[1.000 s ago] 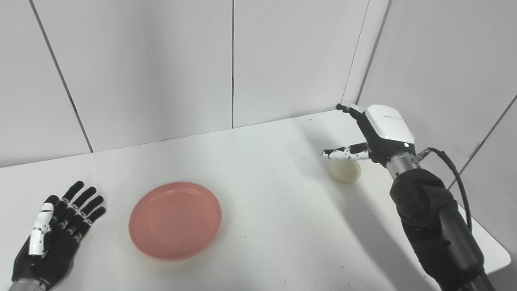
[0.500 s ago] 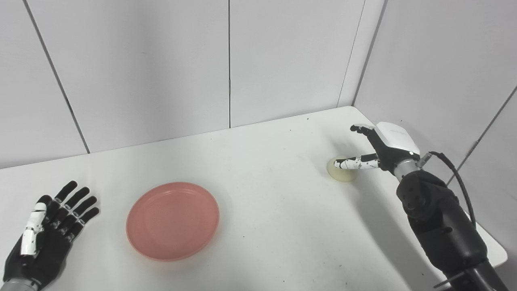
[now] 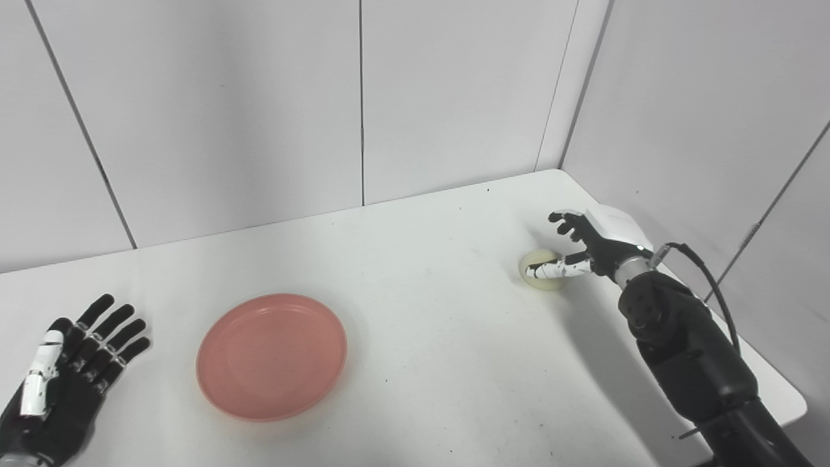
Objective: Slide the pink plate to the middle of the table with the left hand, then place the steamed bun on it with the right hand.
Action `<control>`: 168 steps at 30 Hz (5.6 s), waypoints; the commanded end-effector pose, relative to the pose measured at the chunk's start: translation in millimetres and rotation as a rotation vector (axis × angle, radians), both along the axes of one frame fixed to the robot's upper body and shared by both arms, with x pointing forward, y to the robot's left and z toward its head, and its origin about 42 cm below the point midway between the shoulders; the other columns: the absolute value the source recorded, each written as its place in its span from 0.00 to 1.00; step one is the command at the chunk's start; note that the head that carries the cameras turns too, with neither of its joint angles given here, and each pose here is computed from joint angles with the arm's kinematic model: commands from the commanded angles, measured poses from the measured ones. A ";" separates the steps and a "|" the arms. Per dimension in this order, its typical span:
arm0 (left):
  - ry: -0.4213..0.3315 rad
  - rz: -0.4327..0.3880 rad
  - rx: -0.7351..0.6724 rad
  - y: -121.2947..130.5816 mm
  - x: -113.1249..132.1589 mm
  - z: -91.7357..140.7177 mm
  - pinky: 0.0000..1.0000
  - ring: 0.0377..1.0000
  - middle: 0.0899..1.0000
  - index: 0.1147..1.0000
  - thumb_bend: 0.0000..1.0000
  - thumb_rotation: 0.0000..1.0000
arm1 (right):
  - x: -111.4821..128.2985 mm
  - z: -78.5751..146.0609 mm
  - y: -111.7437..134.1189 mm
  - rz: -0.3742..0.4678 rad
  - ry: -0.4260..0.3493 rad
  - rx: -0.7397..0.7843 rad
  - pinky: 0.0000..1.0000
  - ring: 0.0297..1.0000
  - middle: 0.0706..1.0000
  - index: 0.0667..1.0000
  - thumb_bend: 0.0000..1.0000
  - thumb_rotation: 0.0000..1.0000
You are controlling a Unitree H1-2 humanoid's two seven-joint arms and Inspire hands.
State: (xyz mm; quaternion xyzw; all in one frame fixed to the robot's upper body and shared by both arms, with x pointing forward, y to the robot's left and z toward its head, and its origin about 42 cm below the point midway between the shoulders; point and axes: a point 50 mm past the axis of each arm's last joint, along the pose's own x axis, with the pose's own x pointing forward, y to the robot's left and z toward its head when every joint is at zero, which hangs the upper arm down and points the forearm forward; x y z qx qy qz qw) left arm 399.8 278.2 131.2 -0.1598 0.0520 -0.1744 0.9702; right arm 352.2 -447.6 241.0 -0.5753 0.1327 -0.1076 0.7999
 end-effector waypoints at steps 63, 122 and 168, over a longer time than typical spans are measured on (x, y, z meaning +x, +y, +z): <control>0.117 0.025 0.067 17.3 -25.1 -12.8 0.84 0.85 0.87 0.86 0.50 0.85 | 31.1 14.5 -17.5 -0.005 -0.054 0.098 0.41 0.45 0.44 0.46 0.53 0.00; 0.119 -0.021 0.138 -144.8 -27.2 -12.9 0.95 0.92 0.92 0.95 0.37 1.00 | 68.5 111.8 260.4 0.866 -0.210 0.176 0.36 0.40 0.41 0.49 0.52 0.00; 0.120 -0.016 0.144 -150.1 -24.6 -10.4 0.94 0.91 0.91 0.94 0.39 1.00 | 76.9 4.0 324.5 0.993 0.099 -0.038 0.31 0.37 0.37 0.49 0.52 0.00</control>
